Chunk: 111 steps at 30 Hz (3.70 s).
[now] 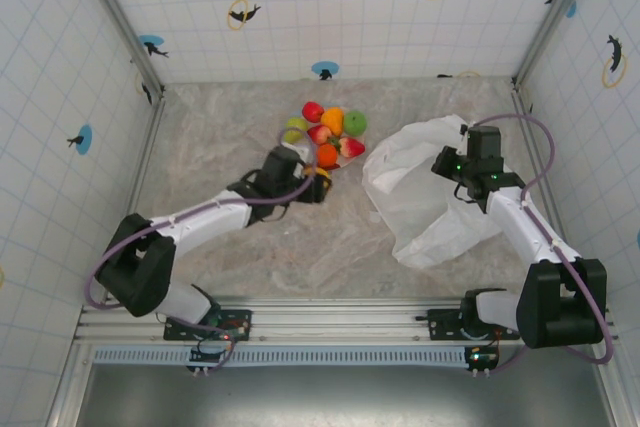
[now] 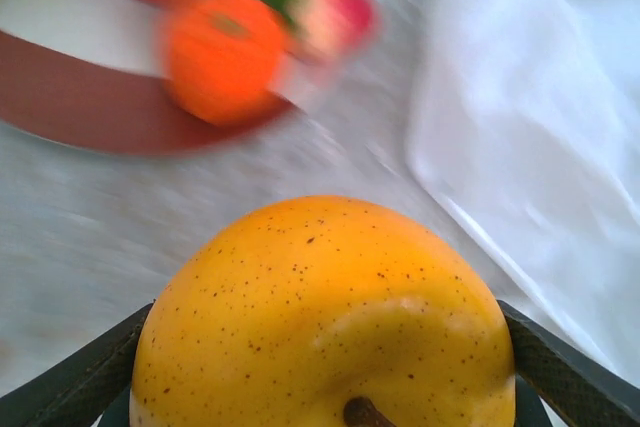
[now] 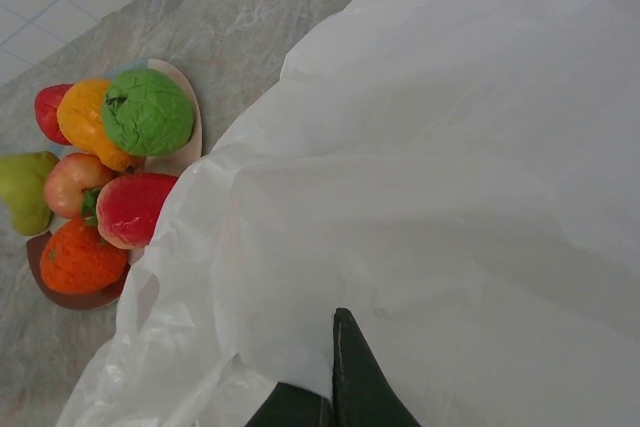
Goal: Place the fruits into the plastic bag
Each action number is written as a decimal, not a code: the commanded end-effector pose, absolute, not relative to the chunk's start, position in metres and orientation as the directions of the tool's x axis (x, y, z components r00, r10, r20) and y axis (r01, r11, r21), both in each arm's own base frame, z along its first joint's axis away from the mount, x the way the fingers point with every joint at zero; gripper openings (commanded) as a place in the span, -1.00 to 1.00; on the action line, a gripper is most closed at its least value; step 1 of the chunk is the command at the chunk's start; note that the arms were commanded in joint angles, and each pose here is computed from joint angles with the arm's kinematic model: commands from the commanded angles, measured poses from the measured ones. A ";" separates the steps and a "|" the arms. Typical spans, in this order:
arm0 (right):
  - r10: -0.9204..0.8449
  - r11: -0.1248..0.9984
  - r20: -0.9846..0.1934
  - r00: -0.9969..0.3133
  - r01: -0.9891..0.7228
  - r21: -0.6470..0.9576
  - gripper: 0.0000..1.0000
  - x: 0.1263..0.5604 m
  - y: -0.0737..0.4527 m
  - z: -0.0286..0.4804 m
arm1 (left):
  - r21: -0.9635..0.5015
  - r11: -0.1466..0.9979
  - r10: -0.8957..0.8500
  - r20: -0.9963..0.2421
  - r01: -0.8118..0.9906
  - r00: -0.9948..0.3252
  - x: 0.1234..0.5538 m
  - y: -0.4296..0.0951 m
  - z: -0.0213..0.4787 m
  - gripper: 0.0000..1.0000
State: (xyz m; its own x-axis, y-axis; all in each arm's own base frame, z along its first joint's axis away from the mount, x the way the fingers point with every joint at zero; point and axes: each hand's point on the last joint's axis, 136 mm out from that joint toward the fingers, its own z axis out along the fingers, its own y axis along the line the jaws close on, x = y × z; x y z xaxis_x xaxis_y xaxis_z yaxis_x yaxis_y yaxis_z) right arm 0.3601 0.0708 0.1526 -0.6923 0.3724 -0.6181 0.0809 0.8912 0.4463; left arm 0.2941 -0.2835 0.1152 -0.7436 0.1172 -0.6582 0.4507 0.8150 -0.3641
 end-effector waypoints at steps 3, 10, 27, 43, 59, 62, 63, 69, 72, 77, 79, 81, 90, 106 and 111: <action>0.412 0.859 -0.606 -0.680 0.067 0.508 -1.00 0.371 0.081 0.163 | -0.369 0.635 0.269 -0.718 0.679 -0.642 0.239 -0.356 0.123 0.35; 0.400 0.857 -0.595 -0.697 0.055 0.513 -1.00 0.367 0.087 0.170 | -0.344 0.480 0.363 -0.759 0.807 -0.540 0.227 -0.439 0.129 0.33; 0.462 0.691 -0.440 -0.770 0.002 0.723 -1.00 0.337 0.123 0.210 | -0.238 0.559 0.306 -0.831 0.794 -0.465 0.285 -0.493 0.114 0.34; 0.614 0.502 -0.307 -0.727 0.060 0.863 -1.00 0.322 0.132 0.208 | -0.331 0.523 0.116 -0.885 0.785 -0.451 0.306 -0.528 0.108 0.45; 0.612 0.567 -0.345 -0.712 0.091 0.819 -1.00 0.328 0.117 0.187 | -0.323 0.549 0.133 -0.876 0.770 -0.463 0.308 -0.510 0.107 0.91; 0.596 0.606 -0.375 -0.710 0.092 0.790 -1.00 0.329 0.110 0.185 | -0.342 0.533 0.139 -0.867 0.774 -0.478 0.301 -0.496 0.116 0.93; 0.592 0.619 -0.384 -0.709 0.094 0.780 -1.00 0.330 0.108 0.184 | -0.346 0.529 0.141 -0.865 0.775 -0.482 0.299 -0.492 0.117 0.93; 0.553 0.685 -0.428 -0.715 0.097 0.722 -1.00 0.332 0.099 0.179 | -0.348 0.505 0.191 -0.848 0.790 -0.495 0.273 -0.456 0.129 0.90; 0.551 0.689 -0.430 -0.715 0.098 0.718 -1.00 0.334 0.098 0.177 | -0.346 0.503 0.213 -0.838 0.792 -0.502 0.260 -0.439 0.135 0.89; 0.553 0.688 -0.424 -0.717 0.106 0.718 -1.00 0.339 0.097 0.172 | -0.358 0.486 0.252 -0.815 0.797 -0.521 0.233 -0.408 0.135 0.84; 0.552 0.688 -0.424 -0.718 0.105 0.718 -1.00 0.339 0.098 0.171 | -0.362 0.486 0.258 -0.810 0.795 -0.527 0.225 -0.396 0.136 0.82; 0.553 0.688 -0.426 -0.716 0.104 0.718 -1.00 0.340 0.097 0.171 | -0.371 0.483 0.259 -0.804 0.793 -0.534 0.216 -0.381 0.137 0.82; 0.565 0.678 -0.431 -0.704 0.098 0.729 -1.00 0.343 0.097 0.172 | -0.492 0.680 0.084 -0.683 0.543 -0.725 0.237 -0.322 0.100 0.59; 0.575 0.671 -0.455 -0.680 0.075 0.737 -1.00 0.347 0.094 0.189 | -0.637 0.653 0.040 -0.513 0.411 -0.858 0.266 -0.382 0.048 0.12; 0.566 0.685 -0.469 -0.678 0.070 0.726 -1.00 0.349 0.091 0.192 | -0.685 0.581 0.053 -0.506 0.439 -0.861 0.260 -0.397 0.055 -0.43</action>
